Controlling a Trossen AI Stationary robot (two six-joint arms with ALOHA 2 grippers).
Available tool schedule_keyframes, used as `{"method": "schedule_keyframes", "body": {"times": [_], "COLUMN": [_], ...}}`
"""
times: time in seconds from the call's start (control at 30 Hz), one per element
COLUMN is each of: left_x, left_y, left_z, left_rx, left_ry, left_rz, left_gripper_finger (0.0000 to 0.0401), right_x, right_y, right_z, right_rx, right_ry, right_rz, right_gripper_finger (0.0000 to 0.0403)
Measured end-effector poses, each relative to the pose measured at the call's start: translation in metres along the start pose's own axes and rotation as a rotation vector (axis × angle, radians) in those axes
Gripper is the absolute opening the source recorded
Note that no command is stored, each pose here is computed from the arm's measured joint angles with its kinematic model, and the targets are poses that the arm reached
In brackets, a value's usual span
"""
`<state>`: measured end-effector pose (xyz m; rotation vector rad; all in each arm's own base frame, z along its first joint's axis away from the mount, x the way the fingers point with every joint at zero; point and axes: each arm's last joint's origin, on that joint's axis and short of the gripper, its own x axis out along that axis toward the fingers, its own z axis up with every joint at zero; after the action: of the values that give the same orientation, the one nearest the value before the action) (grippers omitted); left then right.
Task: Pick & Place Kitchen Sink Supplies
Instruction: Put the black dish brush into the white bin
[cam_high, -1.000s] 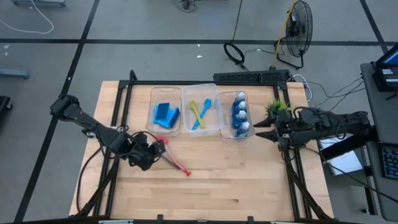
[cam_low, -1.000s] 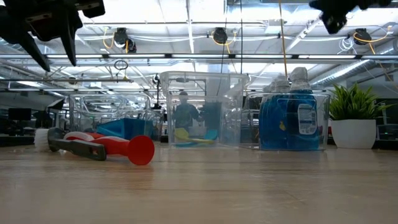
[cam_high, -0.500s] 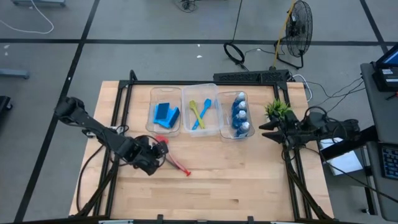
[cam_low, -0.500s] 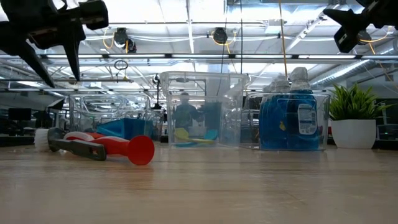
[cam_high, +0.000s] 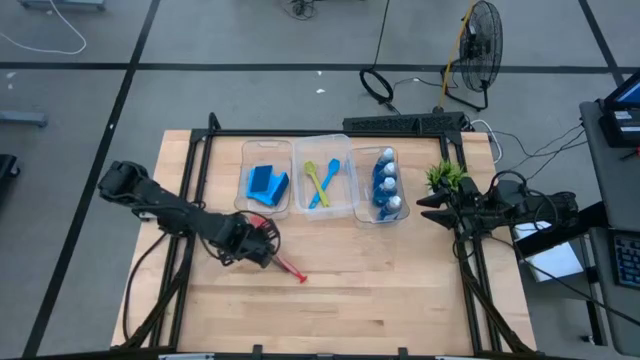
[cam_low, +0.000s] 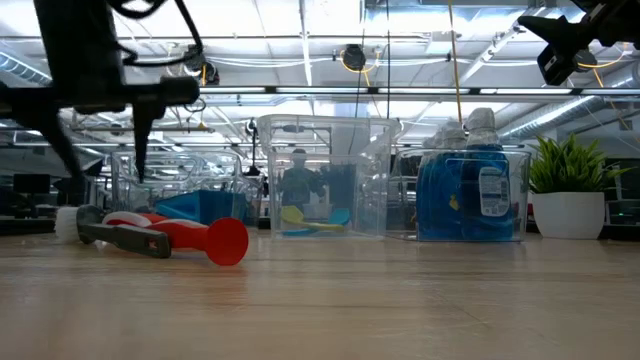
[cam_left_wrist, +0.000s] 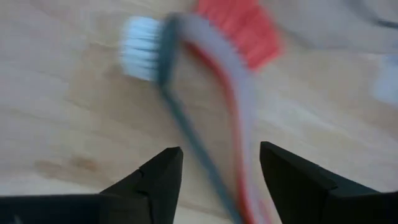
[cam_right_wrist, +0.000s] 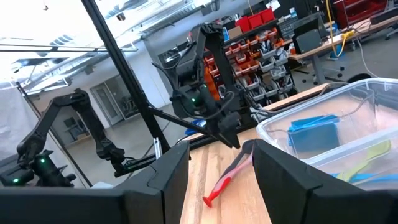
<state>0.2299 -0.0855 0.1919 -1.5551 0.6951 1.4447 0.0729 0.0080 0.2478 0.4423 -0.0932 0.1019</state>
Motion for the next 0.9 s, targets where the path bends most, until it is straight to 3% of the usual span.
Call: {"method": "schedule_keyframes", "body": {"times": [0.13,0.53,0.9], "left_x": [0.006,0.030,0.058], "left_y": [0.001,-0.006,-0.008], "left_z": [-0.001,-0.007,-0.014], "left_rx": [-0.011,-0.036,-0.047], "left_ry": [0.019,-0.027,-0.040], "left_rz": [0.091,0.116,0.211], "left_gripper_finger": [0.0233,0.0208,0.0198], "right_x": [0.000,0.000,0.000], "right_y": [0.000,0.002,0.002], "right_z": [0.000,0.004,0.005], "right_rx": [0.000,0.018,0.056], "right_ry": [0.000,-0.038,-0.045], "right_rz": [0.001,0.022,0.028], "right_gripper_finger": [0.0167,0.0167,0.0167]}}
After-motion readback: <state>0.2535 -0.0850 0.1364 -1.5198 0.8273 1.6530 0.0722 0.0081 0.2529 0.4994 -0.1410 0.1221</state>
